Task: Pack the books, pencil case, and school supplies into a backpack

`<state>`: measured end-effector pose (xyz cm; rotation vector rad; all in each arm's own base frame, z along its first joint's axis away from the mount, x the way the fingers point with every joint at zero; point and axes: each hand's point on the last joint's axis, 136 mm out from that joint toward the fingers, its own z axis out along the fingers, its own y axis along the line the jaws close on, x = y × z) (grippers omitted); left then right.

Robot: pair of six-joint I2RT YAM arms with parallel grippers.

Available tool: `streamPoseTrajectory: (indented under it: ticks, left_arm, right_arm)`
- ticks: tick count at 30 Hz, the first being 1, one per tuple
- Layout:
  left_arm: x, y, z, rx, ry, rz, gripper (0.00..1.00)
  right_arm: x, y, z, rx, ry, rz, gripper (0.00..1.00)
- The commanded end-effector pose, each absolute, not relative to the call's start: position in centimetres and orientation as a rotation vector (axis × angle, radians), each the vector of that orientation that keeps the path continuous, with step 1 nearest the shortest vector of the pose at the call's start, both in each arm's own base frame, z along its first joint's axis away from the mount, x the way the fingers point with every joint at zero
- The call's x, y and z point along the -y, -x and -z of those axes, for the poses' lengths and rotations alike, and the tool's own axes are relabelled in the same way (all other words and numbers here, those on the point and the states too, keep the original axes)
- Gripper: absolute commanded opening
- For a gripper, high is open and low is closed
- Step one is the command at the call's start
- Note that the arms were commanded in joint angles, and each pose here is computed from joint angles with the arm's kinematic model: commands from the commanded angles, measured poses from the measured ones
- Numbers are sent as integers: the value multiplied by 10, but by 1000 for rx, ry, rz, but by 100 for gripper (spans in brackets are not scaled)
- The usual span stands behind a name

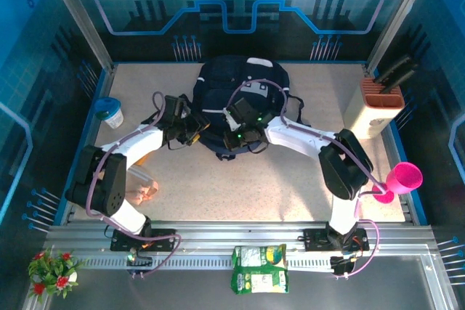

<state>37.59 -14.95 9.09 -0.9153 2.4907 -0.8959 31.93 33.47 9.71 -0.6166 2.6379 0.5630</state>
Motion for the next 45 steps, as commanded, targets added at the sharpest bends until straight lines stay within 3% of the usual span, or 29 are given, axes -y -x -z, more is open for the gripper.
streamPoseTrajectory:
  ticks: [1, 8, 20, 29, 45]
  left_arm:
    - [147, -366, -80, -2508, 976, 817, 56]
    - [148, -378, -61, -2524, 982, 776, 47]
    - [138, -382, -46, -2558, 968, 674, 1]
    - [132, -385, -60, -2552, 897, 668, 0]
    - [114, -373, -63, -2750, 633, 574, 0]
  right_arm:
    - [-364, -312, -110, -2598, 673, -705, 0]
    - [-360, -302, -100, -2628, 693, -691, 0]
    - [-287, -295, -70, -2683, 540, -354, 0]
    - [-215, -308, -64, -2686, 406, -229, 0]
    - [-163, -412, -81, -2515, 490, -204, 4]
